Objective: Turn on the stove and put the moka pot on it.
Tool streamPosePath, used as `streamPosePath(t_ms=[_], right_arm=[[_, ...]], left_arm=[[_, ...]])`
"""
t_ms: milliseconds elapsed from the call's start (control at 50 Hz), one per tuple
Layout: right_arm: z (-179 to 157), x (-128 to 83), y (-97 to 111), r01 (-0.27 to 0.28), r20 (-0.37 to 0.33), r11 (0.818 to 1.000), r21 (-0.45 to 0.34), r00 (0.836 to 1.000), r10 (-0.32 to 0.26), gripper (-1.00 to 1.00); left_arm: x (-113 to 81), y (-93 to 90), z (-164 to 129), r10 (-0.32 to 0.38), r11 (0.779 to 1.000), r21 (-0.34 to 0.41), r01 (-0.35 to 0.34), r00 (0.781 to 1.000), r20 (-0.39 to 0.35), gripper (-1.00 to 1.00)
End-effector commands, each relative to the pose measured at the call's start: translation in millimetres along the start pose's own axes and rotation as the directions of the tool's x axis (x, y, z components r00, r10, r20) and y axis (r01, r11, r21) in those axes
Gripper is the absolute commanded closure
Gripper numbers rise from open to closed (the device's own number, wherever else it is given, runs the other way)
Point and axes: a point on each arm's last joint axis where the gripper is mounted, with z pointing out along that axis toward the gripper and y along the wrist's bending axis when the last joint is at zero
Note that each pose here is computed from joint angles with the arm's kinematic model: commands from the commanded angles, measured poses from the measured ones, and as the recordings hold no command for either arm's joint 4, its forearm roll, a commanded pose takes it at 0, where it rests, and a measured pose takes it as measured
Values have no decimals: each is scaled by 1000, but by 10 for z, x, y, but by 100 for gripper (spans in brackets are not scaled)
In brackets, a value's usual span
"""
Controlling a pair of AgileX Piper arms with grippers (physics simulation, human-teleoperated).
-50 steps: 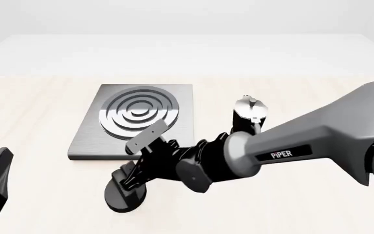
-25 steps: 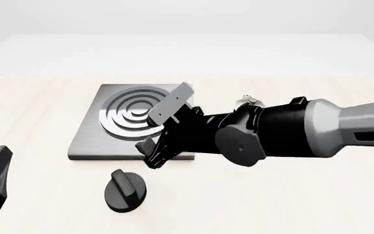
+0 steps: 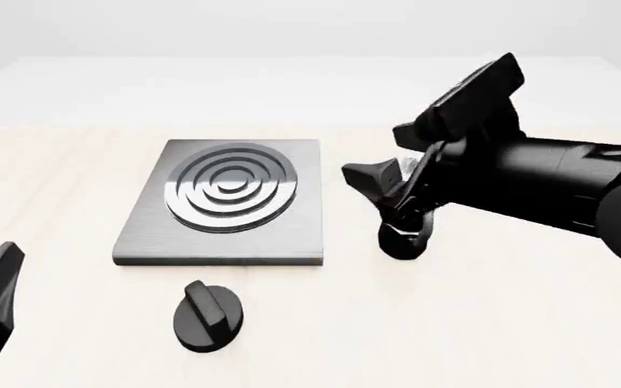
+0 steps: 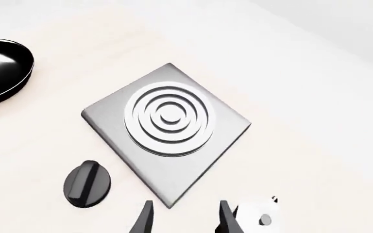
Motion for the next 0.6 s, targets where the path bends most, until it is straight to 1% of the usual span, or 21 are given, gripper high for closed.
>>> streamPosePath(t_ms=[20,40,60,100,160,220,260,300,340,360,400,440,540,600], right_arm=[[-567,228,-250,-104,76,984,147,993,93,-100],[-578,261,-262,-115,76,981,157,992,104,-100],[-574,300,-260,-147,76,977,157,988,137,-100],[-587,361,-304,-149,75,971,186,988,137,-100],[-614,414,-342,-176,87,961,212,983,161,-100],[-636,470,-382,-212,95,948,238,976,195,-100],[-694,522,-433,-219,106,935,277,975,197,-100],[-683,583,-449,-236,103,927,290,971,215,-100],[-713,649,-470,-264,111,913,312,964,241,-100],[-732,669,-473,-262,114,911,320,965,238,-100],[-734,712,-485,-274,109,903,330,962,252,-100],[-741,729,-473,-272,110,904,329,962,249,-100],[-669,835,-528,-284,85,890,357,958,272,-100],[-601,864,-559,-283,68,888,363,958,278,-100]], left_arm=[[21,-3,2,-2,1000,6,2,1000,-8,-100],[21,-3,2,-2,1000,6,2,1000,-8,-100],[30,-3,2,-2,1000,6,2,1000,-14,-100],[32,-5,2,-2,1000,9,3,1000,-16,-100],[33,-7,3,-2,1000,12,2,1000,-17,-100],[29,-8,3,-3,1000,14,3,1000,-15,-100],[29,-8,2,-4,1000,14,4,1000,-14,-100],[30,-6,3,-1,1000,11,1,1000,-14,-100],[30,-5,3,1,1000,9,-1,1000,-14,-100],[30,-5,2,2,1000,8,-2,1000,-14,-100],[30,-5,2,4,1000,10,-4,1000,-14,-100],[30,-6,2,5,1000,11,-5,1000,-14,-100],[30,-6,2,5,1000,12,-4,1000,-14,-100],[30,-8,2,5,1000,14,-5,1000,-14,-100]])
